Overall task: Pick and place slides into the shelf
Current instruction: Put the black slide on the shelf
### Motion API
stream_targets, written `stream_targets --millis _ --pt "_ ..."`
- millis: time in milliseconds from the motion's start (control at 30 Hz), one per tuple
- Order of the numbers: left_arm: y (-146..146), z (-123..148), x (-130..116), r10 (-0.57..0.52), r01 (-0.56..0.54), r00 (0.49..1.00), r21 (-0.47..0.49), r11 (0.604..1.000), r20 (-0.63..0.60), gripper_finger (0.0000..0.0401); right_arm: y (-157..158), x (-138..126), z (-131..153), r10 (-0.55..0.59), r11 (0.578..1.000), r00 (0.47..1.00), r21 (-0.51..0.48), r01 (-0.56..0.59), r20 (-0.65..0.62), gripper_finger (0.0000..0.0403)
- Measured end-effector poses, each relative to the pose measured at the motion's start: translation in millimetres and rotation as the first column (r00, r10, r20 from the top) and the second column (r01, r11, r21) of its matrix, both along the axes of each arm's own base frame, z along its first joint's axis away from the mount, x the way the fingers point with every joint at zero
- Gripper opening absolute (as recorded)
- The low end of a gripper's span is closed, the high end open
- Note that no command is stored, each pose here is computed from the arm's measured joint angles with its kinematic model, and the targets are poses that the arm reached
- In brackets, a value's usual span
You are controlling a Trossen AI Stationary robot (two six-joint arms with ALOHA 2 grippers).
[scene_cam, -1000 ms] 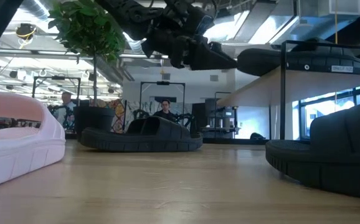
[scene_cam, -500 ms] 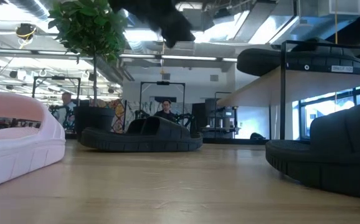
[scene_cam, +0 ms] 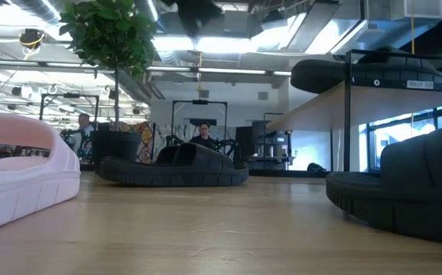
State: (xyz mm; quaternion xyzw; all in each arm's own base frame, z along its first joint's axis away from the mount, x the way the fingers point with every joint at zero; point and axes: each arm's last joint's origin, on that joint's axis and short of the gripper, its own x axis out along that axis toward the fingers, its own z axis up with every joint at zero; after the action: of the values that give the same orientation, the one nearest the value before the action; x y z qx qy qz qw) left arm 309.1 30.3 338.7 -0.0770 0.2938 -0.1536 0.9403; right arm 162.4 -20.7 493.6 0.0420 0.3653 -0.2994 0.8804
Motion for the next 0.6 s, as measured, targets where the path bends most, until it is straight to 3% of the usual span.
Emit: stream_targets --millis 100,200,367,467,600 --pt "-4.0 13.1 -17.9 0.022 -0.022 0.999 0.0 1.0 0.038 0.0184 0.0 3.2 -10.9 -0.001 1.0 0.999 0.004 0.001 -0.037 0.0257" --pt "-5.0 17.3 -39.7 0.17 -0.168 0.985 0.041 0.985 -0.028 0.0184 -0.2 9.1 -27.7 -0.003 1.0 0.999 0.007 0.003 -0.05 0.0257" --pt "-6.8 16.0 -66.9 0.456 -0.429 0.879 0.187 0.884 -0.141 0.0184 -0.9 24.3 -54.5 0.023 1.0 1.0 -0.017 -0.024 -0.011 0.0257" --pt "-9.7 12.1 -74.2 0.502 -0.454 0.843 0.245 0.857 -0.193 0.0184 -1.2 32.7 -63.0 0.059 0.997 0.998 -0.049 -0.059 0.01 0.0257" --pt "-14.8 9.9 -75.6 0.499 -0.446 0.838 0.251 0.859 -0.22 0.0184 -1.6 42.9 -69.8 0.094 0.992 0.995 -0.085 -0.091 0.029 0.0257"
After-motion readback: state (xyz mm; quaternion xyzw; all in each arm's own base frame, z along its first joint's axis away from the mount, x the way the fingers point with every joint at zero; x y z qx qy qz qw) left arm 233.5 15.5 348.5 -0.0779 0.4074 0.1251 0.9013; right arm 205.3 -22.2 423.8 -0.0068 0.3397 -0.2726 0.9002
